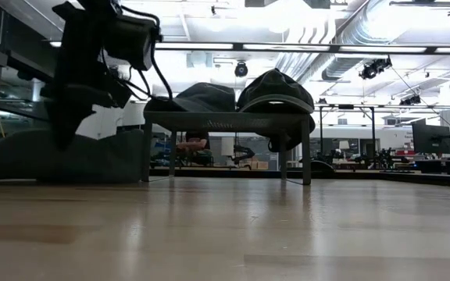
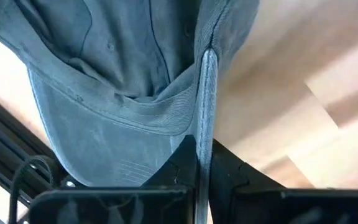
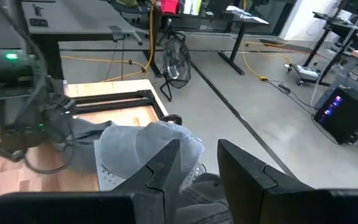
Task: Pick & Place hat
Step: Stack the gray cap on top of the gray cap on the shelf
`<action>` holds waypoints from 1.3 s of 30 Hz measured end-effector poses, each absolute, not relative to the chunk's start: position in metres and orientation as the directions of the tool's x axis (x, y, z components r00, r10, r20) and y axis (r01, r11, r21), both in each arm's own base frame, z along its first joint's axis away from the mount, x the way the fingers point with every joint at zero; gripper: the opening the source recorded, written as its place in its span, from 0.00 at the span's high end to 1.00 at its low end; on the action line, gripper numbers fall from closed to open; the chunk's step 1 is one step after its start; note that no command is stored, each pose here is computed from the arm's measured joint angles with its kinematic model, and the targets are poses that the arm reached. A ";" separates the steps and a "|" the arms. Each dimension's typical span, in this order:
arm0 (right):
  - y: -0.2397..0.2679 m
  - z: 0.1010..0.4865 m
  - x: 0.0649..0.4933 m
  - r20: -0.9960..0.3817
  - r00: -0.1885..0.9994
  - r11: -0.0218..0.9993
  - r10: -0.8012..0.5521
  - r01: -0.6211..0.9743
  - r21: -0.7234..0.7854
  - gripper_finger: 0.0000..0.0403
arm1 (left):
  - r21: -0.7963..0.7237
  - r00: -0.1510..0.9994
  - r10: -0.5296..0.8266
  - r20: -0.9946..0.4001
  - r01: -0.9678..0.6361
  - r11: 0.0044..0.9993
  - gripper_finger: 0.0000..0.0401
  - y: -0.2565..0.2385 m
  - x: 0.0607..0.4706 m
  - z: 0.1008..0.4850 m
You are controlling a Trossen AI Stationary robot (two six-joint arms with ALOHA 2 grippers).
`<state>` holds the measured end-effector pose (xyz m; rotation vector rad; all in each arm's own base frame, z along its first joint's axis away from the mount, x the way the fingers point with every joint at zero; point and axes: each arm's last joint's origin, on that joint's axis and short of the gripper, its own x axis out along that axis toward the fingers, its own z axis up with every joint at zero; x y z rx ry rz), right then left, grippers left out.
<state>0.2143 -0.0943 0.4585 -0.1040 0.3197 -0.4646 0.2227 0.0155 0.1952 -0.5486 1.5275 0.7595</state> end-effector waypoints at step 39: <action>-0.076 0.434 0.209 -0.528 0.843 0.991 -0.103 0.135 0.023 0.75 | -0.543 0.654 -0.275 -0.705 -0.248 0.802 0.99 -0.058 0.267 0.414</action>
